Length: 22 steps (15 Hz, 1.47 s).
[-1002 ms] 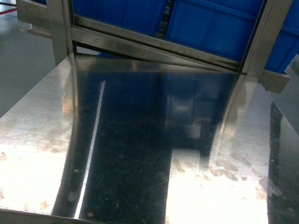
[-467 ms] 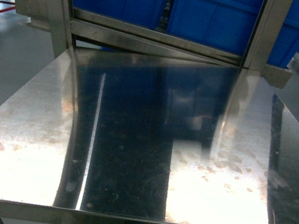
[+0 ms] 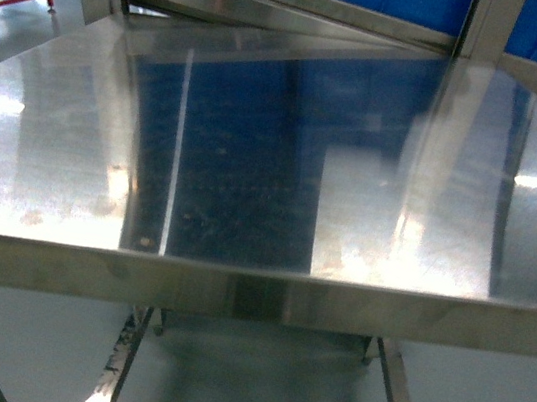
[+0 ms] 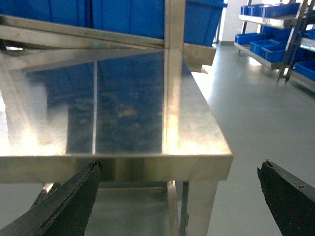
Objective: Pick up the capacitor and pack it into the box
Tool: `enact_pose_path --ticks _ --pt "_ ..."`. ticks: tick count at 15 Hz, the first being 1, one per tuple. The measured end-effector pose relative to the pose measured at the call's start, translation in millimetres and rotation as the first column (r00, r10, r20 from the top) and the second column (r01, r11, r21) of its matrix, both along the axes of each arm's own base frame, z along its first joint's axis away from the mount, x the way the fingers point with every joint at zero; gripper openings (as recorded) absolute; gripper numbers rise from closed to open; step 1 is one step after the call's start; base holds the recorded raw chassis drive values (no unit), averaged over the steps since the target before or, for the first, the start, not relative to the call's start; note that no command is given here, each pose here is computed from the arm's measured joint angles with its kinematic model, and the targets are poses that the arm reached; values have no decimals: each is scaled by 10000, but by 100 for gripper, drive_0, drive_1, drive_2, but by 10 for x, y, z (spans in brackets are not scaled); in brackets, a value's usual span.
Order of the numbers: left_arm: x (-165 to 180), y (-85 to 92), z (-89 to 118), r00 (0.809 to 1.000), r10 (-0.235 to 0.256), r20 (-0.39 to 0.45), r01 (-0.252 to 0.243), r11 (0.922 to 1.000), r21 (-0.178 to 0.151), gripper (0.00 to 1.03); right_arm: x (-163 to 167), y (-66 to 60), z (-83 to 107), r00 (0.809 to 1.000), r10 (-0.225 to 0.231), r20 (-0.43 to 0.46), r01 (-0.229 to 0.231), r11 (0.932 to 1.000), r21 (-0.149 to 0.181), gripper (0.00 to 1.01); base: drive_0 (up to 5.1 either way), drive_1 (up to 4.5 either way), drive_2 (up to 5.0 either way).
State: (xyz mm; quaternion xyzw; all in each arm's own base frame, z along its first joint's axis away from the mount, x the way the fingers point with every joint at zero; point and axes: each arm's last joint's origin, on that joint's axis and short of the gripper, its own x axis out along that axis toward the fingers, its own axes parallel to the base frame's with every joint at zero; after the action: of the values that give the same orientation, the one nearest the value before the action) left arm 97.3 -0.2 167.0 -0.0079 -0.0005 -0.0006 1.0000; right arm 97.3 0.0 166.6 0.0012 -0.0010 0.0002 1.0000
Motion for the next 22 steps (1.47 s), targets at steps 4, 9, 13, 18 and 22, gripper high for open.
enact_pose_path --ticks 4,9,13,18,22 --pt "0 0 0 10000 4 0 -4 10000 11 43 0 0 0 10000 -8 4 8 10000 0 98 0 0 0" --pt "0 0 -1 10000 8 -8 -8 10000 11 43 0 0 0 10000 -8 -4 8 10000 4 98 0 0 0" --pt "0 0 -1 10000 4 -15 -4 10000 15 43 0 0 0 10000 -8 4 8 10000 -4 98 0 0 0" --pt "0 0 -2 10000 8 -23 -8 10000 19 43 0 0 -1 10000 4 -15 -4 10000 0 98 0 0 0" --pt "0 0 -2 10000 0 -23 0 10000 23 43 0 0 -1 10000 -8 -15 8 10000 0 98 0 0 0"
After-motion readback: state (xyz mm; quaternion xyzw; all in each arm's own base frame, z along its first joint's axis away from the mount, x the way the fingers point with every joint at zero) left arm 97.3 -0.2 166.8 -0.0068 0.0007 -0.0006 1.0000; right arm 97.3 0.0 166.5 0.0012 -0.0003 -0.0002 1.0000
